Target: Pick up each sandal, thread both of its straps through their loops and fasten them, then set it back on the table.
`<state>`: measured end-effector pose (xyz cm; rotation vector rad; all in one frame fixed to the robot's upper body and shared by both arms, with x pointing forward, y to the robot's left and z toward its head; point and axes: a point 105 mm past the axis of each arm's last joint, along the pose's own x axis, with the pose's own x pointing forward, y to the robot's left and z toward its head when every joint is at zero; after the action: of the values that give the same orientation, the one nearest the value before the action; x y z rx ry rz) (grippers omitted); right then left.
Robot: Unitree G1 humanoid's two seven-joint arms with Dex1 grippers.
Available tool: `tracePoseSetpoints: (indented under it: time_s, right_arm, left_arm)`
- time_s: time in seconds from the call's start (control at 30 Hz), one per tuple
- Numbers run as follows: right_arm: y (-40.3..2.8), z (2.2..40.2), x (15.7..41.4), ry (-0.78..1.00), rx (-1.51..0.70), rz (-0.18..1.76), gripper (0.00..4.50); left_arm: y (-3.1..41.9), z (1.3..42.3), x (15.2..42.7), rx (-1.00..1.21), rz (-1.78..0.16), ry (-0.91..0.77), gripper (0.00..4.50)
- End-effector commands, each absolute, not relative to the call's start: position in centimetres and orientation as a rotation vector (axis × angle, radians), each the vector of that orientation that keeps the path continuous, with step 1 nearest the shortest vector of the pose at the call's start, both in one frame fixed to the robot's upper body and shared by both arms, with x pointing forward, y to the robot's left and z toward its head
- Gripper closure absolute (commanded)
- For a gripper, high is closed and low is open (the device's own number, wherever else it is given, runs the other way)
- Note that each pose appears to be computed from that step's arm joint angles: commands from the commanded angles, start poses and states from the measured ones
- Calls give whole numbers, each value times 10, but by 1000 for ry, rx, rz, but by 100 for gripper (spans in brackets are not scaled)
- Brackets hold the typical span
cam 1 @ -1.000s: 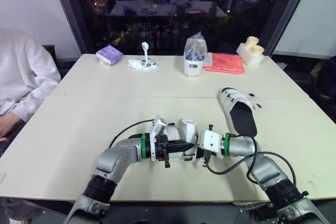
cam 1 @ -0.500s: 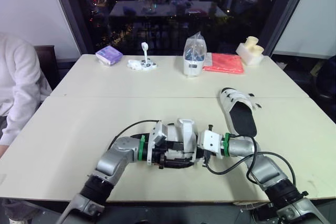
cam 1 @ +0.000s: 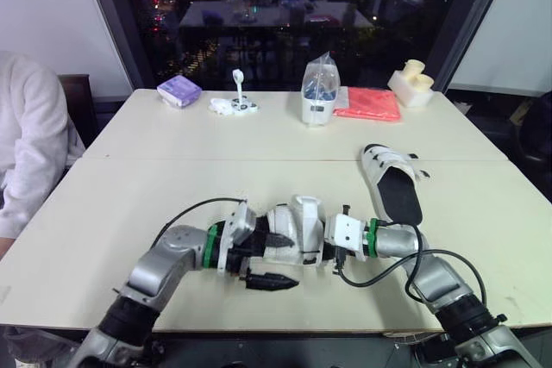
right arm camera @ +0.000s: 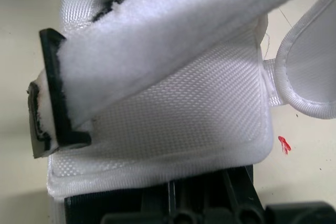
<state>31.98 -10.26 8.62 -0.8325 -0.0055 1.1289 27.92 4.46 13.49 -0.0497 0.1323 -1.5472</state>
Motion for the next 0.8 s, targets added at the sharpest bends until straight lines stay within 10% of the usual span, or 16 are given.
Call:
tracePoseSetpoints:
  time_s: [0.03,0.3,0.63,0.8]
  right_arm:
    - [-111,37,304,206,-848,1205,450]
    - [-114,37,305,210,-853,1193,450]
    - [-116,38,306,211,-852,1184,450]
    - [-116,38,306,211,-851,1182,450]
  left_arm:
    - [43,152,287,-93,-1521,98,1]
    - [29,154,296,-141,-1490,110,1]
    - [15,148,299,-139,-1477,119,444]
    - [15,142,295,-110,-1484,151,444]
